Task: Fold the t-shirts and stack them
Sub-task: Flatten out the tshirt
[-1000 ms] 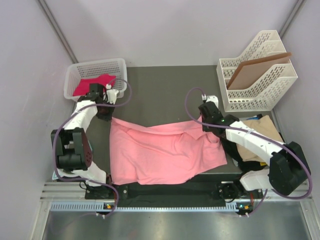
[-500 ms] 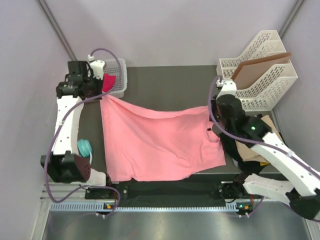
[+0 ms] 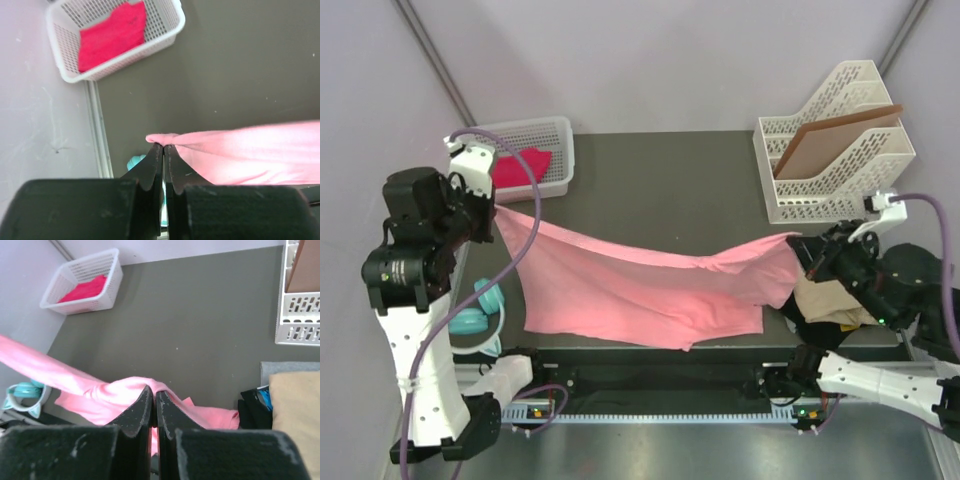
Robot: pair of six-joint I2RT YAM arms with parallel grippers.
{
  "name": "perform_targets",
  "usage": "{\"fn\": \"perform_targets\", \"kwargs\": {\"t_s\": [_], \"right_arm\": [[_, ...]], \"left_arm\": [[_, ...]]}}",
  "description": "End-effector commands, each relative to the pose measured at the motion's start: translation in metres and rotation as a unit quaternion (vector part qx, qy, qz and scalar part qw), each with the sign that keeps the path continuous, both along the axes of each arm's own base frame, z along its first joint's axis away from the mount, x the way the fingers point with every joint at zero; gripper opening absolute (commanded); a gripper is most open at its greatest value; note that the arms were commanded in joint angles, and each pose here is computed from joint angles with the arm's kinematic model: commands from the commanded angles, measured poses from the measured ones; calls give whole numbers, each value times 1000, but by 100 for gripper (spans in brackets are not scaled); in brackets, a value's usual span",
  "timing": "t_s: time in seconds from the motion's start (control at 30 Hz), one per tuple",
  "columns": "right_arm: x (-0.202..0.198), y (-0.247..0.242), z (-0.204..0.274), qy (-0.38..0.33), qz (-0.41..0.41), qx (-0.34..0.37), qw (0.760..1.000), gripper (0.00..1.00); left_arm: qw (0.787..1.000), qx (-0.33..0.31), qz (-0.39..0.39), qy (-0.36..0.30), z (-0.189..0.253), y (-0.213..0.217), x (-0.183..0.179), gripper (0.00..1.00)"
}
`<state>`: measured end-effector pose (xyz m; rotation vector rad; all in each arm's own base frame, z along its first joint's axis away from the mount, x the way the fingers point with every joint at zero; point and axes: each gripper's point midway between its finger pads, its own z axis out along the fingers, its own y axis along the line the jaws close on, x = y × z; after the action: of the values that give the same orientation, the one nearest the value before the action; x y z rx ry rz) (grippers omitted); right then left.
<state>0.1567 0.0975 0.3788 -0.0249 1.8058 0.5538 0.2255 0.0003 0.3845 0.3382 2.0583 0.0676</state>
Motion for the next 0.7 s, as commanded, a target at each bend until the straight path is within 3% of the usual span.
{"fn": "perform_targets", "kwargs": {"t_s": [0.0, 0.2, 0.4, 0.53, 0.67], "right_arm": [[-18, -25, 76, -74, 20, 61, 995, 0], [-61, -42, 177, -262, 35, 8, 964, 0], [-103, -49, 209, -340, 17, 24, 940, 0], [-82, -47, 190, -308, 4, 14, 951, 0], [-26, -54, 155, -244, -58, -18, 968, 0]], "left_arm": [[995, 13, 3, -97, 67, 2, -21, 0], [969, 2, 14, -246, 149, -1, -50, 2], [942, -19, -13, -335, 183, -15, -91, 2], [947, -17, 6, -320, 171, -8, -80, 2], [973, -11, 22, -230, 109, 1, -26, 0]]}}
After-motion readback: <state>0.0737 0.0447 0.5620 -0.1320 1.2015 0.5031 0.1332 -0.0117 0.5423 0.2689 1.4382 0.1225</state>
